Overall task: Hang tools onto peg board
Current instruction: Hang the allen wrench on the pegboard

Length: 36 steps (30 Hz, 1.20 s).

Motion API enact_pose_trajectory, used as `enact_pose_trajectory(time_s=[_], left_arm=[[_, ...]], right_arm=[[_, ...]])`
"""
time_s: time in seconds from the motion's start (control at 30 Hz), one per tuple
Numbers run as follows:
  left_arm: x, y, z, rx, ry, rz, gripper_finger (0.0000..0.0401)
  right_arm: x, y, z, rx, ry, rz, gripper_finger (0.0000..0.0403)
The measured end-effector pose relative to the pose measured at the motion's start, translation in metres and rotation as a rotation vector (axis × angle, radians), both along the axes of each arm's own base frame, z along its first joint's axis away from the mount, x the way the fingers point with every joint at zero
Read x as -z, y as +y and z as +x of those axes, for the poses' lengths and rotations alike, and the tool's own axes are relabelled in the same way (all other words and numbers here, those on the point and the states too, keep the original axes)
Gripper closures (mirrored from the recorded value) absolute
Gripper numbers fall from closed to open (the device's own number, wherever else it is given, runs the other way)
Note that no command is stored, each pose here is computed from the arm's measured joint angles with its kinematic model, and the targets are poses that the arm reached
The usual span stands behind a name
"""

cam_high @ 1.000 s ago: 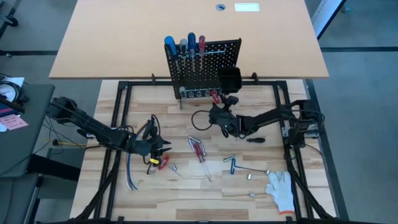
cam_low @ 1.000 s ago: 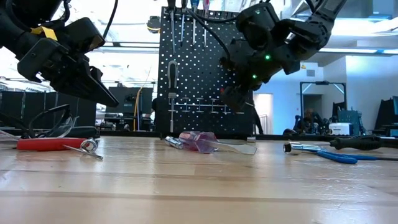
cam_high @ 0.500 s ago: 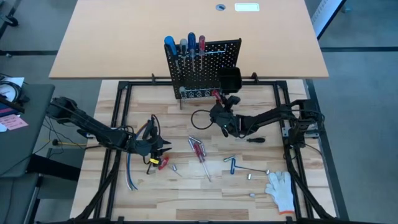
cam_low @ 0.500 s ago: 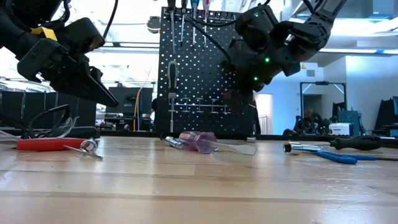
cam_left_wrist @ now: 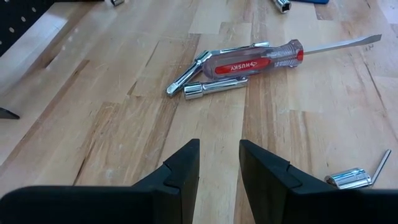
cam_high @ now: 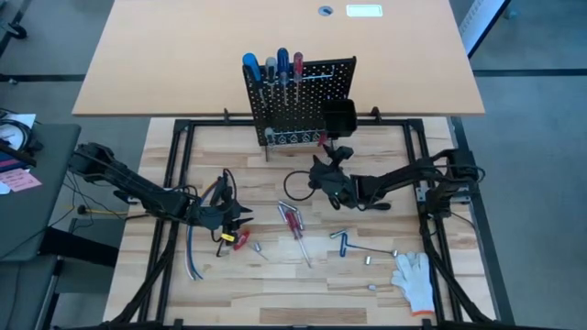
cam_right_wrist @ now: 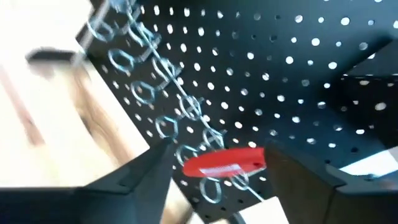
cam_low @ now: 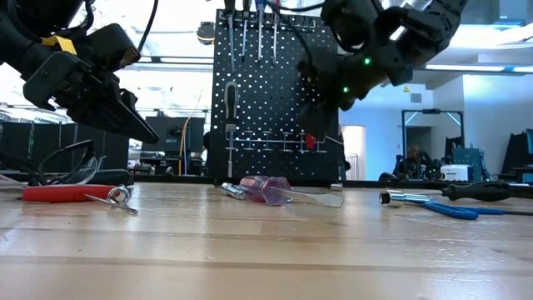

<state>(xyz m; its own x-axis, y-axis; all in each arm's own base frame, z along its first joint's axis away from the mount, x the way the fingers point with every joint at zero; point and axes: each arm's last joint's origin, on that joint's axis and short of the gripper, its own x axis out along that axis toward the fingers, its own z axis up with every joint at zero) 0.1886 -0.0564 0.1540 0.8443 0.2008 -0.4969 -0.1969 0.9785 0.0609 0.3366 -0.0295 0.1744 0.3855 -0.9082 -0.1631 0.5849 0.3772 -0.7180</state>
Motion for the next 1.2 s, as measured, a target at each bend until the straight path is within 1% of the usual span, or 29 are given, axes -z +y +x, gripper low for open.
enact_pose_trajectory(time_s=[0.07,0.13,0.3,0.4,0.57,0.8,1.07,1.2], left_arm=[[0.0,0.0,0.0,0.0,0.0,0.0,0.0294],[0.0,0.0,0.0,0.0,0.0,0.0,0.0294],[0.0,0.0,0.0,0.0,0.0,-0.001,0.0294],[0.0,0.0,0.0,0.0,0.001,-0.001,0.0294],[0.0,0.0,0.0,0.0,0.0,-0.001,0.0294],[0.0,0.0,0.0,0.0,0.0,-0.002,0.0294],[0.0,0.0,0.0,-0.001,-0.001,-0.003,0.0294],[0.0,0.0,0.0,-0.001,-0.001,-0.003,0.0294]], right_arm=[[-0.001,-0.002,-0.002,0.011,-0.055,0.035,0.0124],[0.001,-0.005,-0.003,0.044,-0.131,0.082,0.0113],[0.01,-0.011,-0.009,0.119,-0.272,0.189,0.0109],[0.013,-0.012,-0.009,0.12,-0.322,0.24,0.0109],[0.015,-0.015,-0.008,0.075,-0.382,0.35,0.0109],[0.019,-0.035,-0.011,0.119,-0.479,0.478,0.0109],[0.019,-0.059,-0.013,0.11,-0.519,0.55,0.011],[0.019,-0.066,-0.015,0.108,-0.524,0.566,0.0121]])
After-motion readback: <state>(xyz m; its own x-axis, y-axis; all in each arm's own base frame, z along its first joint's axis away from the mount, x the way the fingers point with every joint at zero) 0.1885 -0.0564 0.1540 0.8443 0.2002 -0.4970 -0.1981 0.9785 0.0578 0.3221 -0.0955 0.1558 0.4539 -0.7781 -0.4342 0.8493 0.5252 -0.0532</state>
